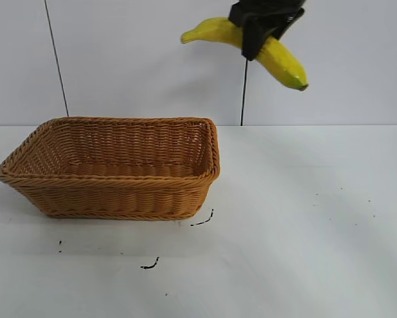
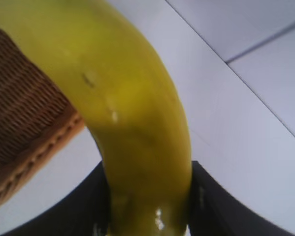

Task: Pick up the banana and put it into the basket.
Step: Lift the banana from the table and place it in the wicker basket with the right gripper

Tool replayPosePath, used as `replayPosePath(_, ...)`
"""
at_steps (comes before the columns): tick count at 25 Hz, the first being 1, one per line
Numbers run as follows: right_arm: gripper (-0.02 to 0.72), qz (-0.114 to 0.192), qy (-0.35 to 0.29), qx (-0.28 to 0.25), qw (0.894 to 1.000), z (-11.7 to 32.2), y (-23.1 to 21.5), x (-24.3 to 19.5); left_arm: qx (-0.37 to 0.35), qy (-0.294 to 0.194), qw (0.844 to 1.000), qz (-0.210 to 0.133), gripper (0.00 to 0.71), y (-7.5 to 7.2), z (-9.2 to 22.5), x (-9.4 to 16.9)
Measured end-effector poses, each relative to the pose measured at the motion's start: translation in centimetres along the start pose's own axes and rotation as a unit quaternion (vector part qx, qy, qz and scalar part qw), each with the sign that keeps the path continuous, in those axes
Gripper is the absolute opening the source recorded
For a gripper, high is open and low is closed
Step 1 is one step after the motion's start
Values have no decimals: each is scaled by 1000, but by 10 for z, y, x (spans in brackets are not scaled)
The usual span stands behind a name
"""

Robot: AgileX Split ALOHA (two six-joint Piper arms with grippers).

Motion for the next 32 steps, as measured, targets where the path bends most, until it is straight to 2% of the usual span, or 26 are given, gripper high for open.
replayPosePath(3,317,-2,-21,59,998,-27,25,-18,0,0,1000,0,695,0,0,0)
replayPosePath(7,317,8,-49,86,995,-49,43,-47,0,0,1000,0,695,0,0,0)
replayPosePath(10,317,11,-55,91,994,-51,49,-72,0,0,1000,0,695,0,0,0)
replayPosePath(13,317,7,-35,95,995,-41,58,-110,0,0,1000,0,695,0,0,0)
replayPosePath(16,317,2,-20,94,995,-33,63,-130,0,0,1000,0,695,0,0,0)
replayPosePath(25,317,4,-22,75,997,-32,64,-138,0,0,1000,0,695,0,0,0)
replayPosePath(26,330,4,-22,75,997,-32,64,-138,0,0,1000,0,695,0,0,0)
replayPosePath(27,377,4,-22,73,997,-32,64,-138,0,0,1000,0,695,0,0,0)
replayPosePath(30,566,5,-21,57,998,-32,63,-135,0,0,1000,0,695,0,0,0)
replayPosePath(32,621,7,-16,32,999,-32,60,-126,0,0,1000,0,695,0,0,0)
Point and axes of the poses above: a point on each arm's last joint axis where the gripper is mounted, x pointing back along that axis away from the gripper, y along the wrist's bending axis when the last joint is at zero, z = x × y, the point moved 7 cm from there along -x, pointing out along that axis toward the gripper, and after that the axes turned 10 degrees about x, right-handed, at the moved point
